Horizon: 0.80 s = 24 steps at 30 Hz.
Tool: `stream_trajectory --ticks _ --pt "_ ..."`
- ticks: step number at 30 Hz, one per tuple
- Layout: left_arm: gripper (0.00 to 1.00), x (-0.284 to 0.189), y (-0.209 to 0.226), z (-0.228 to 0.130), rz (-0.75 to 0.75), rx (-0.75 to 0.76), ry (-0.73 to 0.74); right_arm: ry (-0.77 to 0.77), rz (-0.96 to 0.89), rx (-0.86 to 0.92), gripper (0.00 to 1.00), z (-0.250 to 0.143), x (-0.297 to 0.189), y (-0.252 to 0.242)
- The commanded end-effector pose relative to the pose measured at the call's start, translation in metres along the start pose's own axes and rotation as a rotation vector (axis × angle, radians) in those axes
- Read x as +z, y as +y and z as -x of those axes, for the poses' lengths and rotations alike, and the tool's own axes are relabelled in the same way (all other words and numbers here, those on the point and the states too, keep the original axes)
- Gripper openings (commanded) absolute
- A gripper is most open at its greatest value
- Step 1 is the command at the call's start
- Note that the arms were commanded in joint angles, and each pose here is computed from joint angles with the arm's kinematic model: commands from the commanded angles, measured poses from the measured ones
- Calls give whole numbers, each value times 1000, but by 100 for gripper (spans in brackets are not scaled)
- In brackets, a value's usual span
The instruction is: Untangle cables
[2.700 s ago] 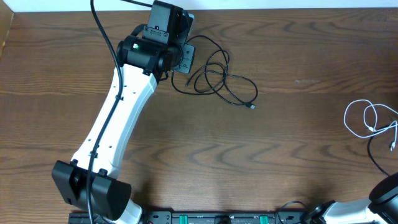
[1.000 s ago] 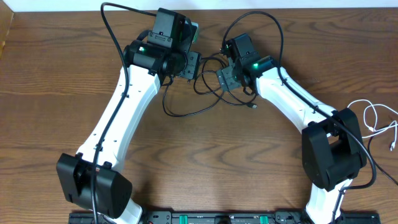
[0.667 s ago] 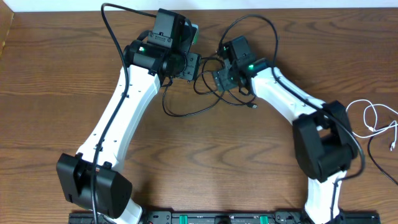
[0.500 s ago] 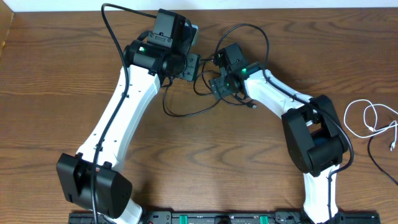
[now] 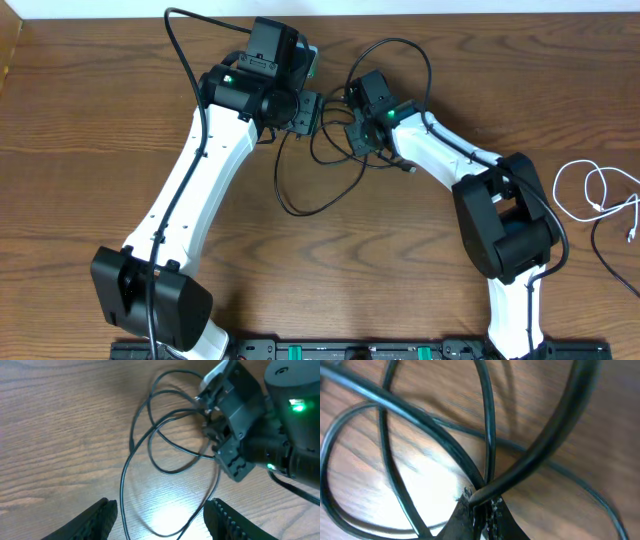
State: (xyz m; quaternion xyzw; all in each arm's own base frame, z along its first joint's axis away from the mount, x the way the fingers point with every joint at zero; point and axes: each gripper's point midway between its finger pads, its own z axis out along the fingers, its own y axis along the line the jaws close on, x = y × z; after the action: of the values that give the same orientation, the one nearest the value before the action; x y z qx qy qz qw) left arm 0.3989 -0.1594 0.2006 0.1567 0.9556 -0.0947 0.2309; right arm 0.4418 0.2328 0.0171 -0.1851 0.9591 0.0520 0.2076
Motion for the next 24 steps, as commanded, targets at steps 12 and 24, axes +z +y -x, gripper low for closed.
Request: stream_trajectory --ticks 12,24 --pt "61 -16 1 15 18 27 -68 -603 -370 144 1 89 -325 -98" --pt "61 -16 1 14 17 27 -64 -809 -787 519 1 -31 -513 -232"
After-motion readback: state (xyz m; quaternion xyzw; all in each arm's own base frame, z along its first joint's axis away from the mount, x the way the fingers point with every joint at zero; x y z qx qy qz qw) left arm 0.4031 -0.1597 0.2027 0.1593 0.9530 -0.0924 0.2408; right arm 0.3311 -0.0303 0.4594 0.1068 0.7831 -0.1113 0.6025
